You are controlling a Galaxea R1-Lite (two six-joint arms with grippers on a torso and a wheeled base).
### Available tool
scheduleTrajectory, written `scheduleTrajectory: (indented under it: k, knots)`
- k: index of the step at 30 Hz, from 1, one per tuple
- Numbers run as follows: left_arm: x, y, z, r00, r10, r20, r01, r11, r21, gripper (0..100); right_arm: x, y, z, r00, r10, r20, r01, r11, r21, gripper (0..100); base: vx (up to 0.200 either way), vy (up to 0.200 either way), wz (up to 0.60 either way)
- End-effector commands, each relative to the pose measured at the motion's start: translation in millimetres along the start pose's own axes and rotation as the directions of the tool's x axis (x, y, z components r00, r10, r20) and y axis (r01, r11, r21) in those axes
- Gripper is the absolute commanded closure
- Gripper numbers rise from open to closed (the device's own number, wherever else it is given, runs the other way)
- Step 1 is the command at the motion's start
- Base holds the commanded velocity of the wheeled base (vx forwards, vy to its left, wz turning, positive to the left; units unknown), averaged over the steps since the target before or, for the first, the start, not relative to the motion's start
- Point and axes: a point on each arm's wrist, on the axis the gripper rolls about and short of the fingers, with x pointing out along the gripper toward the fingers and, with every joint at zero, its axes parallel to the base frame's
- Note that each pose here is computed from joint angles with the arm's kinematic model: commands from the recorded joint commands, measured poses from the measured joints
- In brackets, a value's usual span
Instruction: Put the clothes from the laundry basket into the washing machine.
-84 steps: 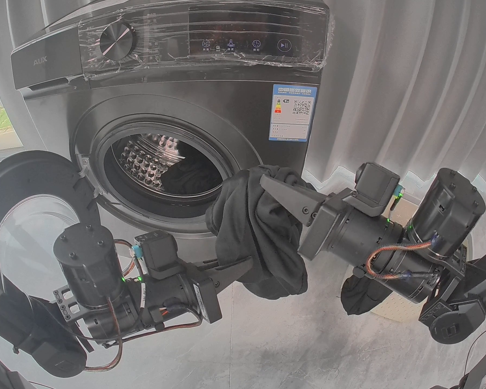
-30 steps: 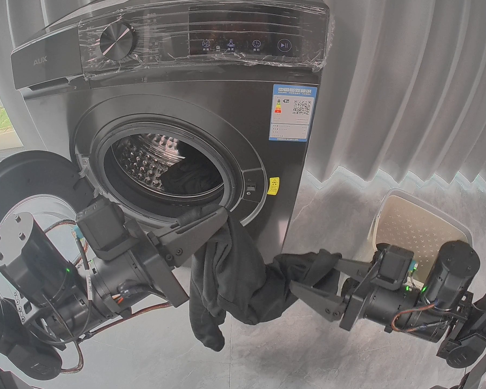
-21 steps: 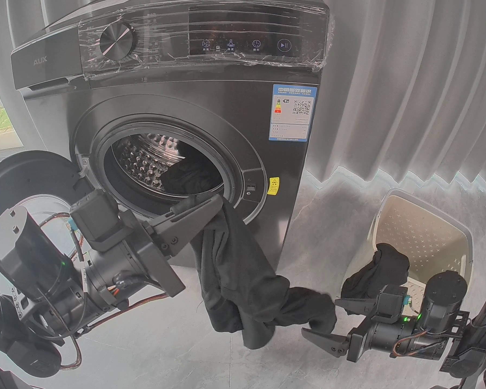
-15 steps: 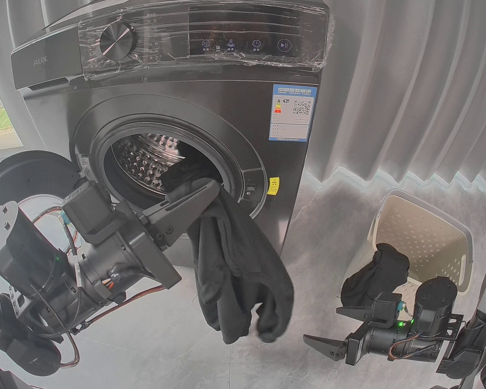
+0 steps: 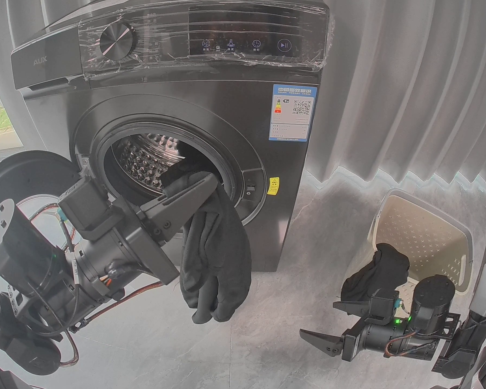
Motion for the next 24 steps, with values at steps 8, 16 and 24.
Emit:
scheduleTrajectory:
  k: [8, 16, 24]
  knots:
    - [6.4, -2.6, 6.0, 0.999, 0.020, 0.040, -0.020, 1.000, -0.001, 100, 11.9, 9.0, 23.5, 0.992, 0.043, 0.123, -0.040, 0.999, -0.024, 0, 0.000, 0.000, 0.00]
    - [7.1, -2.2, 3.7, 0.998, 0.044, 0.034, -0.044, 0.999, -0.002, 100, 11.0, 7.3, 26.4, 0.989, -0.018, 0.145, 0.020, 1.000, -0.014, 0, 0.000, 0.000, 0.00]
    - [10.4, 1.1, -3.1, 0.996, 0.090, 0.001, -0.090, 0.995, 0.048, 100, 8.6, 18.2, 15.4, 0.995, 0.037, 0.092, -0.034, 0.999, -0.034, 0, 0.000, 0.000, 0.00]
